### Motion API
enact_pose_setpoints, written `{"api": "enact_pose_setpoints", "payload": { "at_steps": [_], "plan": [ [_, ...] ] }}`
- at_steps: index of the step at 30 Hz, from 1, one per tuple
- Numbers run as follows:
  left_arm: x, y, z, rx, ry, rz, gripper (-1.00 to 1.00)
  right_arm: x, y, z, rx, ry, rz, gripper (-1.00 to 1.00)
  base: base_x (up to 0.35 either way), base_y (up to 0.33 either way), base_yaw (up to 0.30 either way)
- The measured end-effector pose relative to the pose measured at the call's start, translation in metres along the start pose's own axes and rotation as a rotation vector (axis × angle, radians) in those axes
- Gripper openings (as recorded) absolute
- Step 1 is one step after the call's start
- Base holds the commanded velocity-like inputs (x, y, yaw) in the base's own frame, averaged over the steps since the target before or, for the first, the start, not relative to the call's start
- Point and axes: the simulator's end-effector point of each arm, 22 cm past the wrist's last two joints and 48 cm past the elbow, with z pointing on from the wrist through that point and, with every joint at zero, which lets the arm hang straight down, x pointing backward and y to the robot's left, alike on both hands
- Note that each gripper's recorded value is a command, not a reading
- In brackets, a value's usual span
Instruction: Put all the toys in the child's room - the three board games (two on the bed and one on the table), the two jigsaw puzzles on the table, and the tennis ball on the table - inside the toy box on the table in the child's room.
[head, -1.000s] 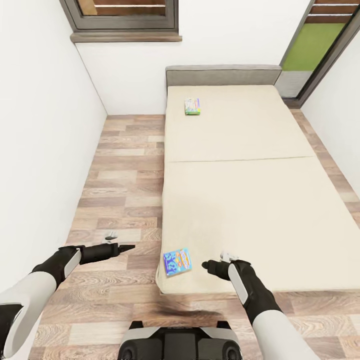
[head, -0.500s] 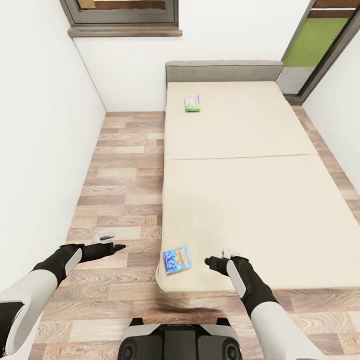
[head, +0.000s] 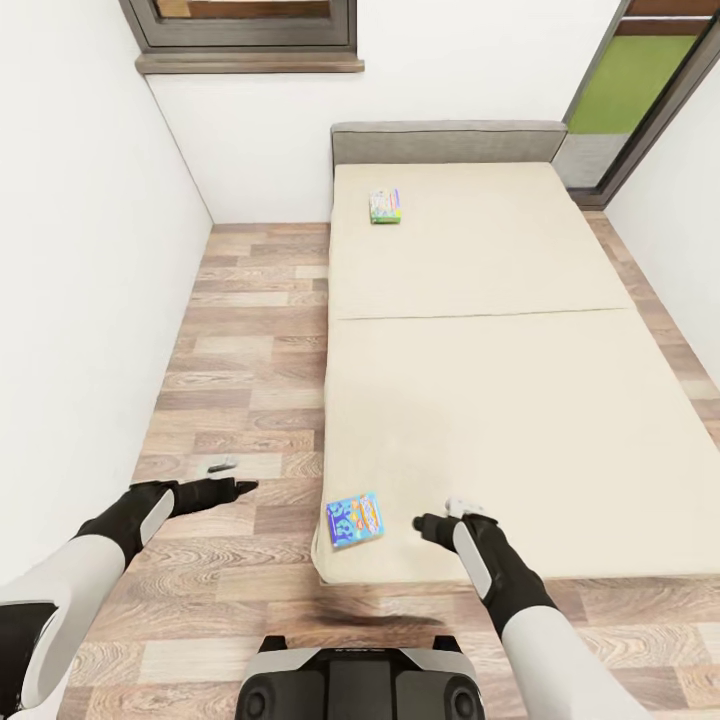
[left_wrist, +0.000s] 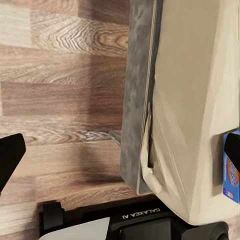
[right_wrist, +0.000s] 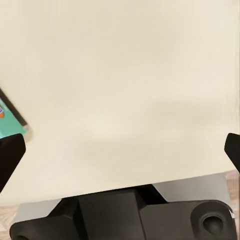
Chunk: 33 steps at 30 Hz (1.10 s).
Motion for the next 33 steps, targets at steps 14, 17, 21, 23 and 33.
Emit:
{"api": "enact_pose_setpoints", "payload": {
  "at_steps": [14,17,21,23,33],
  "plan": [
    [-0.008,-0.003,-0.001,0.003,-0.014,0.015,1.00,-0.003,-0.006,0.000,0.007,-0.011,0.004,1.00,0.000,0.000,0.000],
    [-0.008,-0.003,-0.001,0.004,-0.014,0.015,1.00,-0.002,-0.006,0.000,0.006,-0.009,0.004,1.00,0.000,0.000,0.000],
    [-0.008,-0.003,-0.001,0.004,-0.014,0.015,1.00,-0.001,-0.005,0.000,0.005,-0.005,0.003,1.00,0.000,0.000,0.000],
    [-0.008,-0.003,-0.001,0.004,-0.014,0.015,1.00,-0.001,-0.004,0.000,0.004,-0.004,0.004,1.00,0.000,0.000,0.000],
    [-0.005,-0.002,0.001,0.004,-0.010,0.012,1.00,-0.001,0.005,0.002,-0.007,0.000,0.005,1.00,0.000,0.000,0.000]
  ]
}}
